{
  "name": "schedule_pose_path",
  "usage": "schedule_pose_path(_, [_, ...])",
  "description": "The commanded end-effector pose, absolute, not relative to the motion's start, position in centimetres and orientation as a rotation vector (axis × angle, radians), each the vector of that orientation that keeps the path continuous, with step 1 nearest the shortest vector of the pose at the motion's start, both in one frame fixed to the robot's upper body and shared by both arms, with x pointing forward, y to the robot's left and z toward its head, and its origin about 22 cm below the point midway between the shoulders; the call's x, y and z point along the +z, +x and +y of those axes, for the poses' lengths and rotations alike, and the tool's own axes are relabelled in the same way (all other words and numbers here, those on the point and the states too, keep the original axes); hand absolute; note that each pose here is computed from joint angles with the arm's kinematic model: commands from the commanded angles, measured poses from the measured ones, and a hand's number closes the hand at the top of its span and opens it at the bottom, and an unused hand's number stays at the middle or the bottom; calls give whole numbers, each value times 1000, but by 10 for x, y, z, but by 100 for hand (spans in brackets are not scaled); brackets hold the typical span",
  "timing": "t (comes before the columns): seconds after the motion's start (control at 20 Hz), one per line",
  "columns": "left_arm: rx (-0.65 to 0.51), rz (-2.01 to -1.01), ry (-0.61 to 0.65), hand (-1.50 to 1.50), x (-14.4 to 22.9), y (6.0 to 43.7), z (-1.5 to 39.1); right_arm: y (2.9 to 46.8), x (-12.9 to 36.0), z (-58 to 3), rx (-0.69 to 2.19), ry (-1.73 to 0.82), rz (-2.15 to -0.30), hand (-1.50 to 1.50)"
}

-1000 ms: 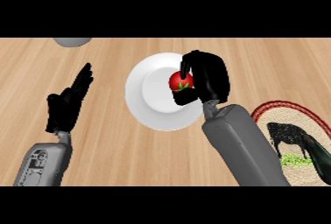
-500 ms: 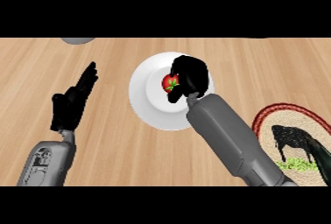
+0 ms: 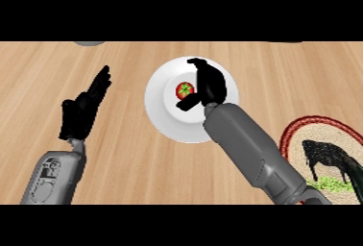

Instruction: Pick the tomato from the placemat and place it in the plate

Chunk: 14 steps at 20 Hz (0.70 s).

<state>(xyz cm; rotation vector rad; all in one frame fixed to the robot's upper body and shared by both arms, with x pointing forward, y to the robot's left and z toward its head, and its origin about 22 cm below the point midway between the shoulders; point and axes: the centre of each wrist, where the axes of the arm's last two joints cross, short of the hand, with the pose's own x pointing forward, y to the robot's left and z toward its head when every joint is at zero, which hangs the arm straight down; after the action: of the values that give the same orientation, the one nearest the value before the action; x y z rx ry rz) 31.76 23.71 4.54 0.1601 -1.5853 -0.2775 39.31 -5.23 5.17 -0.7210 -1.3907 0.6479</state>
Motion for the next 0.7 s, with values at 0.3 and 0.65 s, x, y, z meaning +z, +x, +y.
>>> schedule_pose_path(0.3, [-234, -1537, 182, 0, 37, 308, 253, 390, 52, -75, 162, -563, -1592, -150])
schedule_pose_path(0.65, [-202, -1548, 231, 0, 36, 311, 255, 376, 66, -123, -13, -581, -1607, -150])
